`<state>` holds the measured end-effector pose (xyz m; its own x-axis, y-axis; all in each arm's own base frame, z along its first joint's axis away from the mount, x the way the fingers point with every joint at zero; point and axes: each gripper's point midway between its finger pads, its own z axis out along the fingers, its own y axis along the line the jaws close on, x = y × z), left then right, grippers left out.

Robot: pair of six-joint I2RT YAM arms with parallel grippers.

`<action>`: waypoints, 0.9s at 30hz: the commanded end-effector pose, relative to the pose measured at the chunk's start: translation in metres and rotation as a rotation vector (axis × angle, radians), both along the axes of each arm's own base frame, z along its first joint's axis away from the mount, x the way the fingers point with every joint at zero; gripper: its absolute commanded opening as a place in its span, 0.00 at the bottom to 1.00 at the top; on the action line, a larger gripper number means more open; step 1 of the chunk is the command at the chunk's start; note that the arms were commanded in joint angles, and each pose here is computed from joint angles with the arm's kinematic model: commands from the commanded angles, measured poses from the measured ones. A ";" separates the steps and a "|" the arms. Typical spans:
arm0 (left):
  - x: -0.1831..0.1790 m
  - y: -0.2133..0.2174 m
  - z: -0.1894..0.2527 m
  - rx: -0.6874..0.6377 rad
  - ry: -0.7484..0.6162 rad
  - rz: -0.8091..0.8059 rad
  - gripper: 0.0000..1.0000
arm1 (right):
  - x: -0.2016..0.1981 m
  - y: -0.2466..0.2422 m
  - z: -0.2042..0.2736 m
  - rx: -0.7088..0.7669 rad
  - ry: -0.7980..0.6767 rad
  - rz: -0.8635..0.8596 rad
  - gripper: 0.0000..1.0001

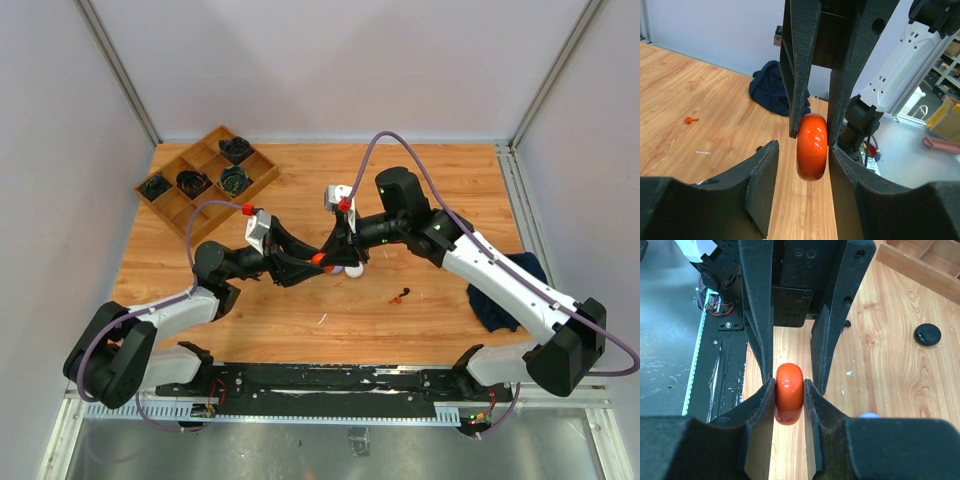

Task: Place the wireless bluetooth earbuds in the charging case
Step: Pick up the charging case at the center of the board.

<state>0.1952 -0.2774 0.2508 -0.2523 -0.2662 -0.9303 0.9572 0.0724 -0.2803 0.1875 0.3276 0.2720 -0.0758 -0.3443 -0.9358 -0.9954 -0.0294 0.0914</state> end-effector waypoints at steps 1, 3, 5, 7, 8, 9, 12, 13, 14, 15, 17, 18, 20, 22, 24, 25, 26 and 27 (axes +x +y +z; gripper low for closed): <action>-0.009 -0.002 0.012 -0.039 -0.051 -0.046 0.48 | -0.001 0.007 0.008 -0.005 -0.058 0.021 0.02; -0.009 -0.003 0.010 -0.036 -0.047 -0.050 0.47 | 0.000 0.007 0.009 -0.005 -0.062 0.020 0.02; -0.010 -0.003 0.008 -0.033 -0.041 -0.049 0.47 | 0.001 0.008 0.012 -0.001 -0.070 0.016 0.01; -0.008 -0.002 0.005 -0.030 -0.029 -0.038 0.51 | 0.001 0.007 0.016 0.004 -0.082 0.009 0.01; -0.008 -0.002 0.004 -0.026 -0.025 -0.035 0.52 | 0.002 0.006 0.016 0.005 -0.085 0.006 0.01; -0.007 -0.002 0.002 -0.022 -0.021 -0.032 0.52 | 0.002 0.006 0.018 0.007 -0.091 0.004 0.01; -0.006 -0.002 -0.001 -0.016 -0.011 -0.023 0.52 | 0.001 0.005 0.021 0.013 -0.097 0.003 0.01; -0.006 -0.002 -0.002 -0.016 -0.010 -0.022 0.52 | 0.001 0.005 0.023 0.016 -0.101 0.002 0.01; -0.005 -0.002 -0.002 -0.016 -0.008 -0.021 0.52 | 0.001 0.004 0.024 0.016 -0.104 -0.002 0.01; -0.005 -0.003 -0.002 -0.016 -0.005 -0.020 0.52 | 0.002 0.004 0.024 0.016 -0.109 -0.008 0.01; -0.004 -0.003 -0.003 -0.014 0.002 -0.017 0.52 | 0.003 0.003 0.026 0.020 -0.117 -0.017 0.01; -0.004 -0.003 -0.005 -0.013 0.007 -0.017 0.52 | 0.003 0.004 0.027 0.027 -0.118 -0.018 0.01; -0.003 -0.003 -0.006 -0.009 0.015 -0.014 0.52 | 0.002 0.004 0.029 0.037 -0.118 -0.018 0.01; -0.002 -0.003 -0.007 -0.009 0.026 -0.010 0.52 | 0.003 0.005 0.029 0.041 -0.120 -0.025 0.01; -0.001 -0.003 -0.007 -0.010 0.031 -0.006 0.52 | 0.005 0.004 0.029 0.043 -0.123 -0.035 0.01; -0.001 -0.003 -0.007 -0.010 0.036 -0.004 0.52 | 0.005 0.004 0.030 0.044 -0.124 -0.038 0.01; -0.001 -0.003 -0.008 -0.010 0.038 -0.003 0.51 | 0.005 0.004 0.030 0.046 -0.126 -0.038 0.01; 0.000 -0.003 -0.007 -0.010 0.036 -0.002 0.51 | 0.005 0.004 0.030 0.047 -0.126 -0.037 0.01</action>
